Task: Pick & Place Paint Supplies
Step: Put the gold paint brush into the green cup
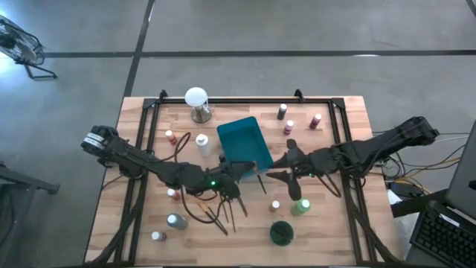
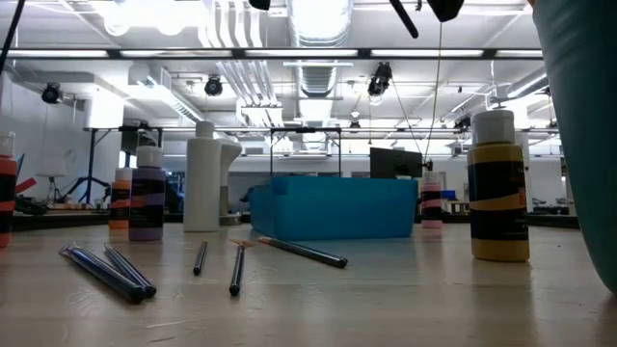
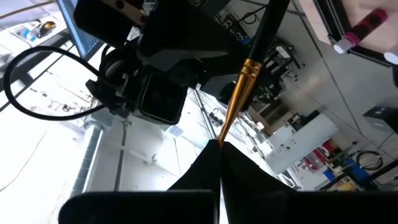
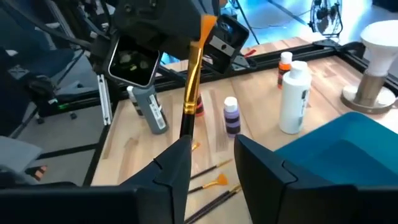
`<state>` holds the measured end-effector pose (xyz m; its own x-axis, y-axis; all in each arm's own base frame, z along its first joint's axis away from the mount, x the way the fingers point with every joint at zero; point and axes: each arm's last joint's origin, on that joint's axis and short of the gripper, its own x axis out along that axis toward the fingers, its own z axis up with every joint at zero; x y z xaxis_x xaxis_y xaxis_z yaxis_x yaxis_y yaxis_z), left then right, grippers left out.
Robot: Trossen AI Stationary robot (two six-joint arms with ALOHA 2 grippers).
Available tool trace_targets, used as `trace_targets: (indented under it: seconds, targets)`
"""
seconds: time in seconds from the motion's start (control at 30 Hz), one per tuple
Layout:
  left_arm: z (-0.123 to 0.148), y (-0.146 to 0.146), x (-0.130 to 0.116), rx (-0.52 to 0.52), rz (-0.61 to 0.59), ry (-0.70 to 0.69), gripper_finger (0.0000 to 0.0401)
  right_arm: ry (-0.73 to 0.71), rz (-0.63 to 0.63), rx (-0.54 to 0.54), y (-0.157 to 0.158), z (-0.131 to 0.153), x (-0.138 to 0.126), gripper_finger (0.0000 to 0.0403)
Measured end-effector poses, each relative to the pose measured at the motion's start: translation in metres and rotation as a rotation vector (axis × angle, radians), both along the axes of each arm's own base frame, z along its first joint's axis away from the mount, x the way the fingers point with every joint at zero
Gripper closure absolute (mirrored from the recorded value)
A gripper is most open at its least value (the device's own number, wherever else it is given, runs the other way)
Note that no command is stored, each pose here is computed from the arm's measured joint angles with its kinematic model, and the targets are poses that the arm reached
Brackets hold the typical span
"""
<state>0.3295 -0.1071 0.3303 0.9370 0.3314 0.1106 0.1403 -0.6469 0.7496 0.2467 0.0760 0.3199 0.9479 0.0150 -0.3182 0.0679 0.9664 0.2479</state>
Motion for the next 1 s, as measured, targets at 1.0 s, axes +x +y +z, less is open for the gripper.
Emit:
trace_targets:
  seconds: [1.0]
  targets:
    - [0.0,0.0,0.001,0.08,-0.022,0.023,0.0401,-0.061,0.078,0.151,-0.002,-0.009,0.03,0.0207]
